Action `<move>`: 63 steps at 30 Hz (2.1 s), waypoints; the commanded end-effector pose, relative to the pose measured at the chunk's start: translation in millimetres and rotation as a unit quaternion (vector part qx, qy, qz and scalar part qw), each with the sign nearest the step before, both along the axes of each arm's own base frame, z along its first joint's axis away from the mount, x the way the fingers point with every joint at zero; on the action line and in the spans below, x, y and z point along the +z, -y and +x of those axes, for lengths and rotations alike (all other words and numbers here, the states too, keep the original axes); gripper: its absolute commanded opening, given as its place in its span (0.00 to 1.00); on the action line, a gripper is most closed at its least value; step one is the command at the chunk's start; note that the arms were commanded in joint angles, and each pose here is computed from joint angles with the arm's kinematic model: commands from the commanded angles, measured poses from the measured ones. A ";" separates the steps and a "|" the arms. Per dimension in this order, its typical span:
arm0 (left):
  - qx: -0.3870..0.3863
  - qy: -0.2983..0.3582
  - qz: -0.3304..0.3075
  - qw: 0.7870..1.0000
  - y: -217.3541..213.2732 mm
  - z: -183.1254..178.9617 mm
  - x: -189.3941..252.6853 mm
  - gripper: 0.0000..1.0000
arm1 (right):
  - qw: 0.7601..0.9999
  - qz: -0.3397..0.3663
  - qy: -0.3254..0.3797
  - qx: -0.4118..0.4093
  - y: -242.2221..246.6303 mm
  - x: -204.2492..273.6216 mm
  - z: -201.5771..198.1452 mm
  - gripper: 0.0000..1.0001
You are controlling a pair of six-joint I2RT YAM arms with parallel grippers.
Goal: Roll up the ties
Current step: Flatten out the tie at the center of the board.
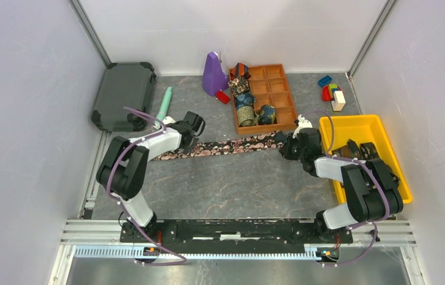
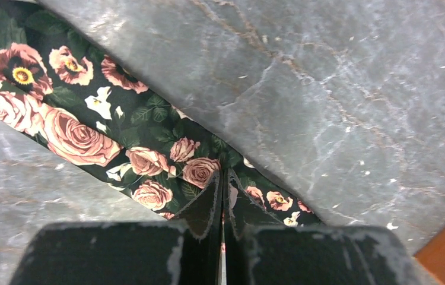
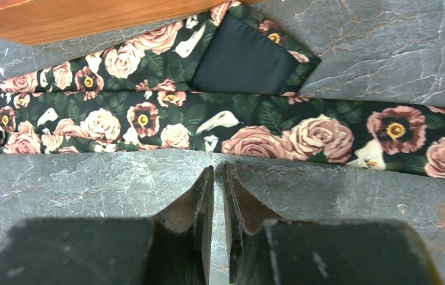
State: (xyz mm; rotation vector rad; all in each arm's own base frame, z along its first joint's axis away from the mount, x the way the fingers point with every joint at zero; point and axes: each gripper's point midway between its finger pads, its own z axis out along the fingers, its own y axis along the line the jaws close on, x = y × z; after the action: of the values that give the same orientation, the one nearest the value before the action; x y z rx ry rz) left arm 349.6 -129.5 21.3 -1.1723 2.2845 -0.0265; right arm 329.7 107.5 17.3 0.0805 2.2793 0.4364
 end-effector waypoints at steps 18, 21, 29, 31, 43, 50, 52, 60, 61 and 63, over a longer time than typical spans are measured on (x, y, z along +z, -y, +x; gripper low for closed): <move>-0.240 0.087 0.135 0.957 25.1 -39.1 104.0 0.02 | 0.998 0.028 0.047 0.044 -16.1 73.8 3.2 0.23; -0.275 0.108 0.145 0.944 36.2 -41.0 112.5 0.02 | 0.997 0.026 0.038 0.063 -31.8 82.1 19.9 0.23; -0.278 0.083 0.197 0.937 19.6 -40.8 95.5 0.02 | 0.995 -0.001 -0.004 0.098 -75.5 55.7 55.0 0.22; -0.280 0.077 0.199 0.936 18.2 -42.8 92.8 0.33 | 0.995 -0.006 -0.011 0.099 -78.4 46.9 59.0 0.22; -0.317 -0.008 0.173 0.933 5.4 -36.2 53.1 1.00 | 0.994 -0.047 -0.024 0.095 -70.2 18.1 66.7 0.20; -0.340 -0.043 0.139 0.929 4.0 -30.8 28.5 1.00 | 0.994 -0.051 -0.031 0.093 -65.5 8.9 62.8 0.19; -0.340 -0.055 0.138 0.928 1.6 -29.5 21.0 1.00 | 0.994 -0.050 -0.032 0.094 -65.5 7.5 62.0 0.19; -0.344 -0.061 0.095 0.932 0.6 -29.7 -8.8 0.65 | 0.994 -0.049 -0.034 0.091 -60.8 5.7 60.8 0.18; -0.346 -0.060 0.091 0.932 1.3 -30.0 -9.8 0.60 | 0.994 -0.048 -0.034 0.090 -60.4 6.1 61.0 0.18; -0.348 -0.059 0.087 0.931 1.1 -30.3 -11.2 0.47 | 0.994 -0.046 -0.030 0.089 -60.2 9.3 62.1 0.18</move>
State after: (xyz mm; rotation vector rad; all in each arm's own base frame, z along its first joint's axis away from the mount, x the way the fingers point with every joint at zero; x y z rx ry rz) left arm 318.8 -126.1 20.2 -0.2894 2.6136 0.0441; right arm 385.4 171.3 22.6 -0.1592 2.4044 0.4370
